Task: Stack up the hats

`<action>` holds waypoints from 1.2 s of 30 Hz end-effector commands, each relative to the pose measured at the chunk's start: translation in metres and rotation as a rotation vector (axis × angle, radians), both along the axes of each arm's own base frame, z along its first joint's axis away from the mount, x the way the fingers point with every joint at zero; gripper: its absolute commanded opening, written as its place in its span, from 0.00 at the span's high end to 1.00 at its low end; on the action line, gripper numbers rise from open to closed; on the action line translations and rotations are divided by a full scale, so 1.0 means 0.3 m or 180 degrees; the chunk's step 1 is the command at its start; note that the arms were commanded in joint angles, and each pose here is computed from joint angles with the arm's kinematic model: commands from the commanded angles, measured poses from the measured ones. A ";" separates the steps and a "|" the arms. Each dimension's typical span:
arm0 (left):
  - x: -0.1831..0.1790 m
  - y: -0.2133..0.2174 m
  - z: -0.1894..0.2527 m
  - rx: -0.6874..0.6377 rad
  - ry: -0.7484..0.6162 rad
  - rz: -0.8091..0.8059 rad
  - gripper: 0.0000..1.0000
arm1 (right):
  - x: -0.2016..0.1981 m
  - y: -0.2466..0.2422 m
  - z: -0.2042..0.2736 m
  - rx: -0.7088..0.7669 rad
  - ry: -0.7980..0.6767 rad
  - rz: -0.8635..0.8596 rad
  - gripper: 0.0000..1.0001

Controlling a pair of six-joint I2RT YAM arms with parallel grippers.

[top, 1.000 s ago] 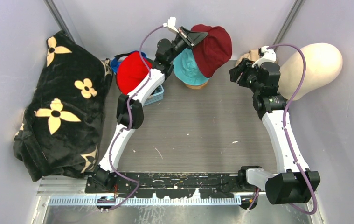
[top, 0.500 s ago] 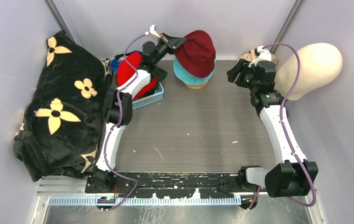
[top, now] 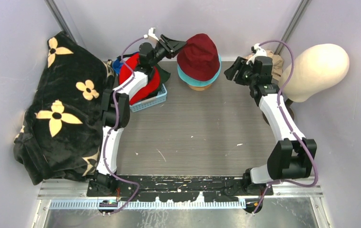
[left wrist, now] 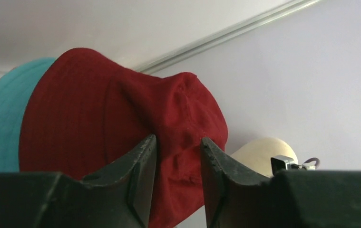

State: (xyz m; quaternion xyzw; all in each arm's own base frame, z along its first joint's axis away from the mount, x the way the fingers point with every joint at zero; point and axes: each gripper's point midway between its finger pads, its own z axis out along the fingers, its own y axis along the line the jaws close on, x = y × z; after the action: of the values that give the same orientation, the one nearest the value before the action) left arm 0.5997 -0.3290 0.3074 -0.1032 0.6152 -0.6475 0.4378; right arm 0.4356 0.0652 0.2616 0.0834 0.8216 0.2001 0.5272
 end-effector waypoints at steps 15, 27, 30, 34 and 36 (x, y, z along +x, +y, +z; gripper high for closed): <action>-0.032 0.214 0.084 0.0157 0.0313 0.0035 0.50 | 0.256 0.097 0.092 0.0737 -0.0248 0.0297 0.35; -0.065 0.164 -0.082 0.0364 0.0760 -0.0192 0.50 | 0.340 0.102 0.010 0.1515 -0.0069 0.0410 0.36; -0.071 0.162 -0.114 0.0380 0.0833 -0.0214 0.50 | 0.362 0.118 -0.033 0.1645 0.0001 0.0467 0.36; -0.080 0.158 -0.146 0.0386 0.0918 -0.0239 0.50 | 0.380 0.121 -0.069 0.1732 0.0034 0.0472 0.36; -0.085 0.154 -0.161 0.0397 0.0969 -0.0266 0.50 | 0.385 0.122 -0.082 0.1772 0.0039 0.0477 0.36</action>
State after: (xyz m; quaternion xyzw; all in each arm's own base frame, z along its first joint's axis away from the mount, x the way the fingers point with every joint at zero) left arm 0.5846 -0.2776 0.2492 -0.1716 0.7167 -0.5949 0.3209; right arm 0.5427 0.0950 0.1954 0.1946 0.7791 0.4187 0.4241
